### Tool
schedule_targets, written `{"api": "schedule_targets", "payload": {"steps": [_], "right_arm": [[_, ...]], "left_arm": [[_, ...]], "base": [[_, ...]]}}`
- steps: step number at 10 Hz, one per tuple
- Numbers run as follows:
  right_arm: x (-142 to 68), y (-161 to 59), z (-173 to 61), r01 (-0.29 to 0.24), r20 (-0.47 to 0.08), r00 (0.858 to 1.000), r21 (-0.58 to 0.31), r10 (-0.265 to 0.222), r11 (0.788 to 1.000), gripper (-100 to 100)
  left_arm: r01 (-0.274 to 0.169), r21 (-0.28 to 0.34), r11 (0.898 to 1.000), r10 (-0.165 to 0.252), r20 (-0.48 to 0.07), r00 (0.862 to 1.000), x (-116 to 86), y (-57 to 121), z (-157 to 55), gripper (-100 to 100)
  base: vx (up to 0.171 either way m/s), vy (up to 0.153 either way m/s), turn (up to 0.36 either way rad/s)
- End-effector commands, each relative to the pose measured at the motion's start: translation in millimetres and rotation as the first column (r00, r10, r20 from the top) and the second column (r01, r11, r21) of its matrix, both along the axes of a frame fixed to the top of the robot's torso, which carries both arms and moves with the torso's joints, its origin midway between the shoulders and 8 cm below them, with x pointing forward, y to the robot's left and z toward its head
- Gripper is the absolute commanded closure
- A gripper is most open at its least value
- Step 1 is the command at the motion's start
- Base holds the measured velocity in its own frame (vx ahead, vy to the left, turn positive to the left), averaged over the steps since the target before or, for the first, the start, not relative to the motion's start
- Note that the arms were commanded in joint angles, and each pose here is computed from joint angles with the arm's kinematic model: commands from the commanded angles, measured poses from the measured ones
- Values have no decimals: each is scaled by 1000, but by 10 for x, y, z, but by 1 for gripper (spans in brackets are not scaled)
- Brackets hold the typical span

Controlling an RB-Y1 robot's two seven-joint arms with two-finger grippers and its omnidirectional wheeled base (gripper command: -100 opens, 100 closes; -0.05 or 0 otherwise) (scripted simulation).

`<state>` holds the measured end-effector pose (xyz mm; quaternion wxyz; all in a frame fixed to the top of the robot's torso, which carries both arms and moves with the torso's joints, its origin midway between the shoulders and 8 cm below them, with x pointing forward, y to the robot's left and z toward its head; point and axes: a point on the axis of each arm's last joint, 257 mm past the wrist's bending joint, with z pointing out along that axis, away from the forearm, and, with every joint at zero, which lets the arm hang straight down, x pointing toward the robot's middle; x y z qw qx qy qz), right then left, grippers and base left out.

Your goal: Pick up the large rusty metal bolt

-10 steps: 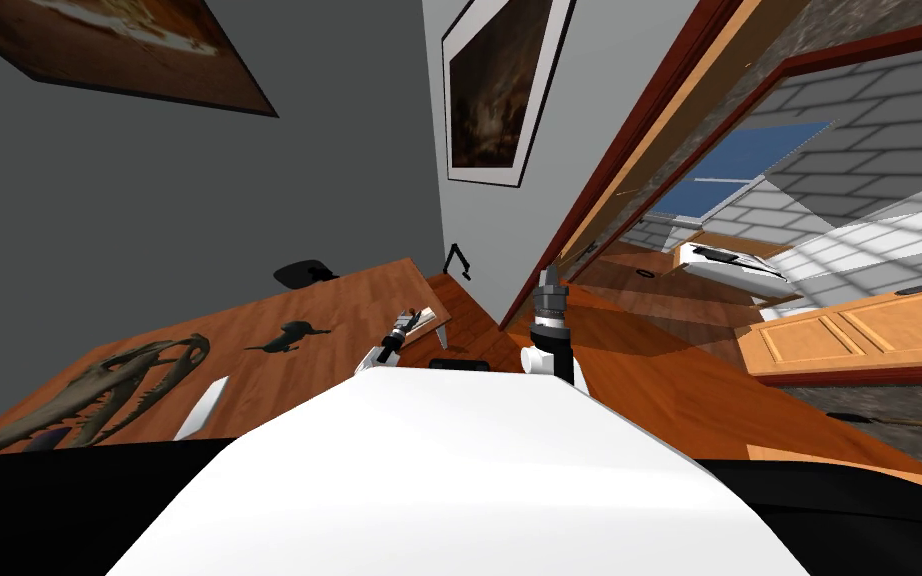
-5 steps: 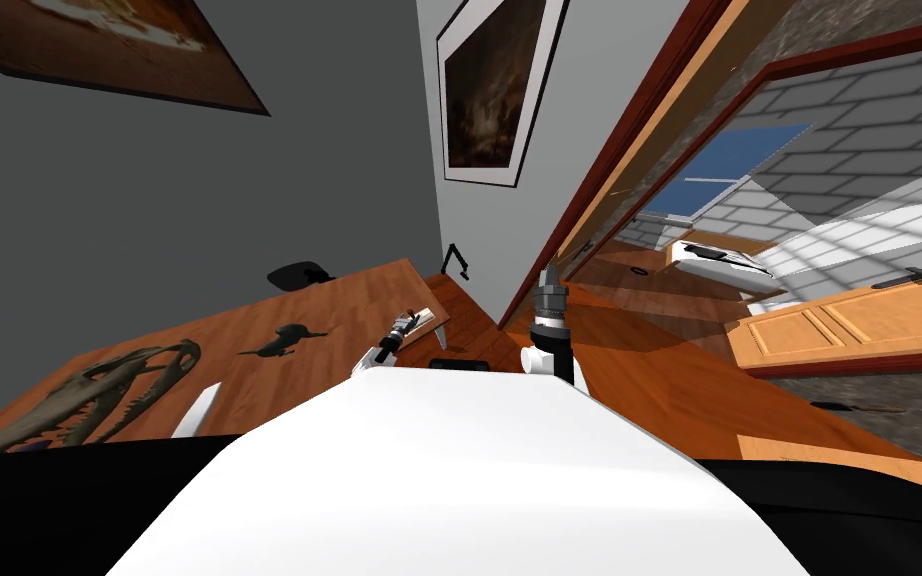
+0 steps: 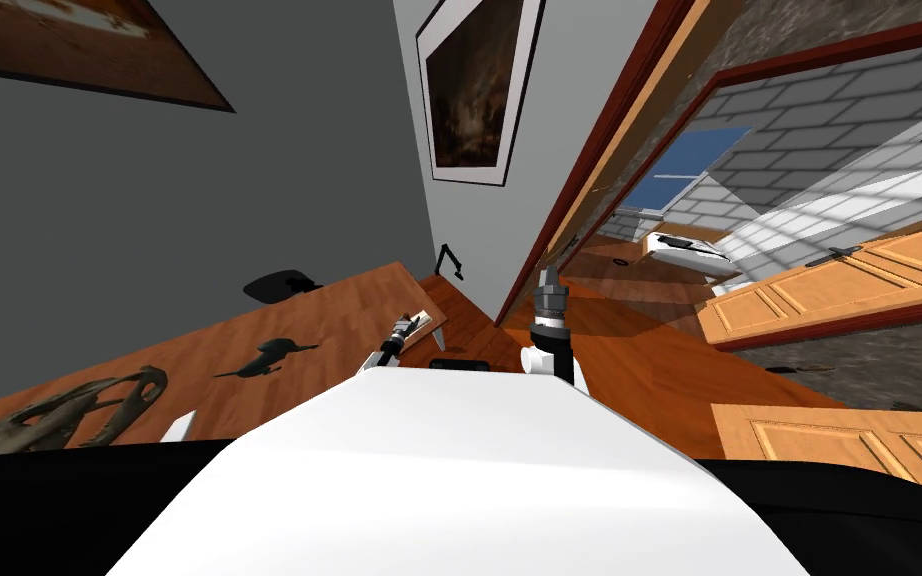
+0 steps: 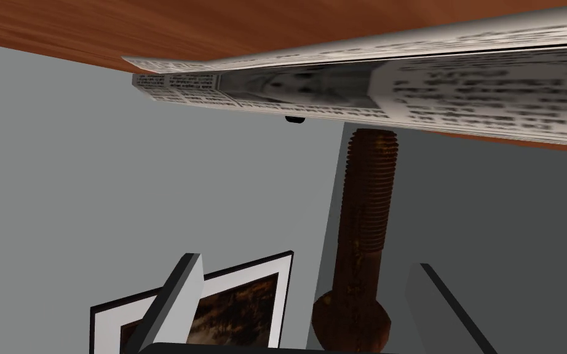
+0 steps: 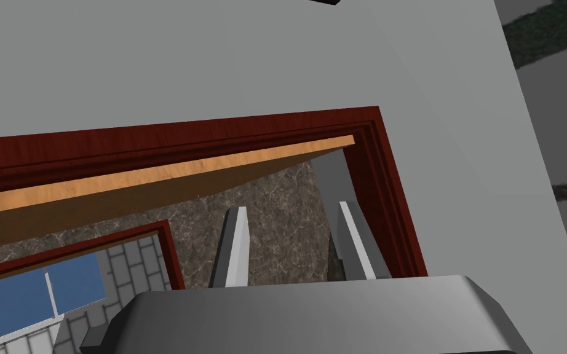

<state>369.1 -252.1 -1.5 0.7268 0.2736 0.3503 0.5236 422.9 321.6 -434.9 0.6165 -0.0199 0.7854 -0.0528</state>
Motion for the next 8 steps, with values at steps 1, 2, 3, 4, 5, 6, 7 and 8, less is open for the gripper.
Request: {"api": "schedule_targets", "payload": {"steps": [1, 2, 3, 4, 5, 6, 7, 8], "right_arm": [[0, 0, 0, 0, 0, 1000, 0, 0, 1000, 0], [0, 0, 0, 0, 0, 1000, 0, 0, 1000, 0], [0, 0, 0, 0, 0, 1000, 0, 0, 1000, 0], [0, 0, 0, 0, 0, 1000, 0, 0, 1000, 0], [0, 0, 0, 0, 0, 1000, 0, 0, 1000, 0], [0, 0, 0, 0, 0, 1000, 0, 0, 1000, 0], [0, 0, 0, 0, 0, 1000, 0, 0, 1000, 0], [0, 0, -1, 0, 0, 1000, 0, 0, 1000, 0]], "left_arm": [[-17, 1, 1000, 17, 2, 1000, -48, -8, 4, -100], [-43, -2, 999, 43, 4, 999, -112, -5, 2, -100], [-71, -3, 997, 71, 4, 997, -180, 7, 0, -100], [-101, -2, 995, 101, 4, 995, -252, 26, -1, -100], [-131, 0, 991, 131, 2, 991, -329, 53, -2, -100], [-162, 3, 987, 162, -4, 987, -419, 86, -18, -100], [-162, 3, 987, 162, 0, 987, -411, 87, -3, -100], [-194, 8, 981, 194, -4, 981, -498, 128, -4, -100]], "base": [[11, 93, -103], [11, 60, -169], [12, 72, -316], [23, 90, -323], [-2, 106, -233], [-9, 113, -270], [-5, 72, -117], [-2, 44, -180]]}}
